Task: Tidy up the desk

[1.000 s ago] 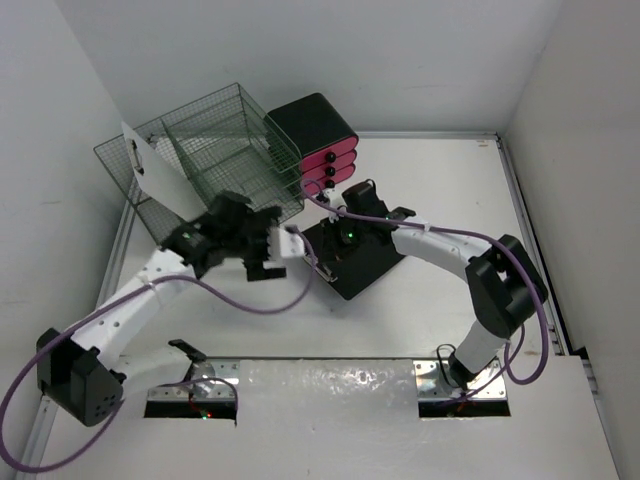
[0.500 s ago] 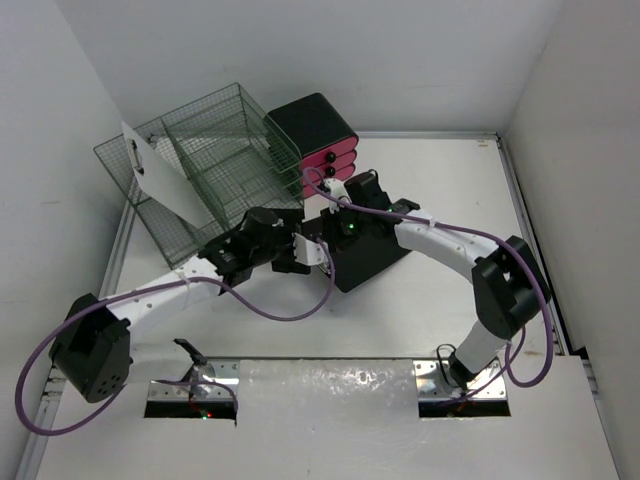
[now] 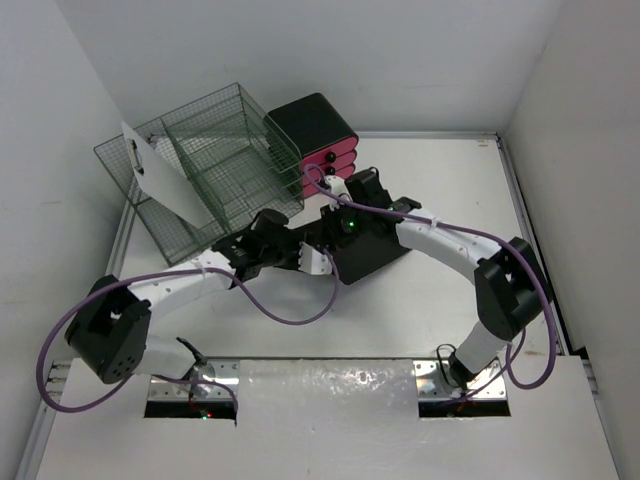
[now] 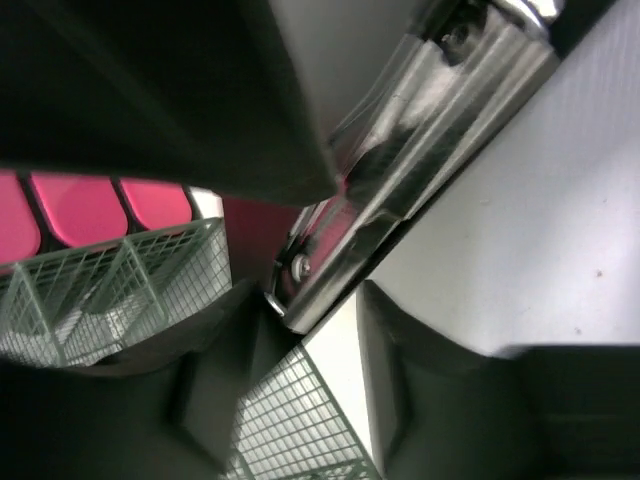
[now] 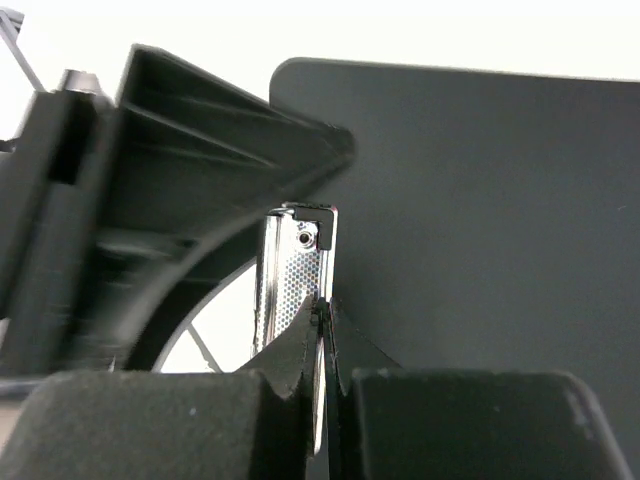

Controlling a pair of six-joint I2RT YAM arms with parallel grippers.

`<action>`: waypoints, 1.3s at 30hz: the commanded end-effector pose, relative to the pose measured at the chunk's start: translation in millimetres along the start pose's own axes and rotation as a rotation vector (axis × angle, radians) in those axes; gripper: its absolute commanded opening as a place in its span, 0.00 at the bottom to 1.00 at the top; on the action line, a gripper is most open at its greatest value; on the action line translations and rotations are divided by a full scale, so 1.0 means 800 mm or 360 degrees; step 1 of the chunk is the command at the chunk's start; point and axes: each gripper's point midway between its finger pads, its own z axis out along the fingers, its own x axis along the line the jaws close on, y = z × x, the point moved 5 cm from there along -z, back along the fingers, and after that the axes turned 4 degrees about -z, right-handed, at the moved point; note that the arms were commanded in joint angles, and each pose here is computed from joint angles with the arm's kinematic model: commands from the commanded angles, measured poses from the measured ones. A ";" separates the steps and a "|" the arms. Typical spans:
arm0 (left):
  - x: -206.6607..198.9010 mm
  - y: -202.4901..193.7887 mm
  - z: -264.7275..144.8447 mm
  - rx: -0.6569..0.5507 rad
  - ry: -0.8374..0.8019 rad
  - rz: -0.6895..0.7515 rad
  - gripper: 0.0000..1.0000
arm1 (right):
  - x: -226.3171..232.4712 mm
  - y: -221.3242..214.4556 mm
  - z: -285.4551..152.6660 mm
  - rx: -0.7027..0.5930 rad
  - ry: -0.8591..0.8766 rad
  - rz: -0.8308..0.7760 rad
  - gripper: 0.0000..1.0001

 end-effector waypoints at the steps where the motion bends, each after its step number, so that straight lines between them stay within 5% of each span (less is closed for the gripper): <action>1: 0.008 0.016 0.005 -0.0071 -0.0027 0.0027 0.39 | 0.018 0.044 -0.016 -0.0172 0.0066 -0.0067 0.00; 2: 0.009 0.017 0.006 -0.0068 -0.0033 0.0018 0.25 | 0.018 0.044 -0.017 -0.0176 0.0068 -0.0077 0.00; 3: 0.012 0.019 0.006 -0.0075 -0.0016 -0.0015 0.00 | 0.018 0.044 -0.017 -0.0176 0.0068 -0.0081 0.00; 7: 0.015 0.022 -0.005 -0.0061 -0.0026 -0.0008 0.00 | 0.015 0.047 -0.027 -0.0198 0.0050 -0.0139 0.01; 11: 0.008 0.024 -0.017 -0.0091 -0.0093 0.0070 0.00 | -0.011 0.075 -0.092 -0.0338 -0.0203 -0.0323 0.49; 15: 0.015 0.030 -0.028 -0.0177 -0.0128 0.0060 0.00 | -0.048 0.083 -0.179 -0.0672 -0.0652 -0.0534 0.81; 17: 0.021 0.035 -0.033 -0.0236 -0.0166 0.0029 0.00 | -0.053 0.075 -0.213 -0.0767 -0.0808 -0.0753 0.84; 23: 0.054 0.025 -0.044 -0.0264 -0.0167 -0.0099 0.00 | 0.018 0.045 -0.228 -0.0767 -0.0299 -0.1352 0.87; 33: 0.074 0.023 -0.038 -0.0283 -0.0243 -0.0194 0.00 | 0.017 -0.019 -0.161 -0.0282 -0.0150 -0.1539 0.85; 39: 0.080 0.025 -0.039 -0.0272 -0.0247 -0.0210 0.00 | 0.012 -0.015 -0.162 -0.0334 -0.0239 -0.1574 0.85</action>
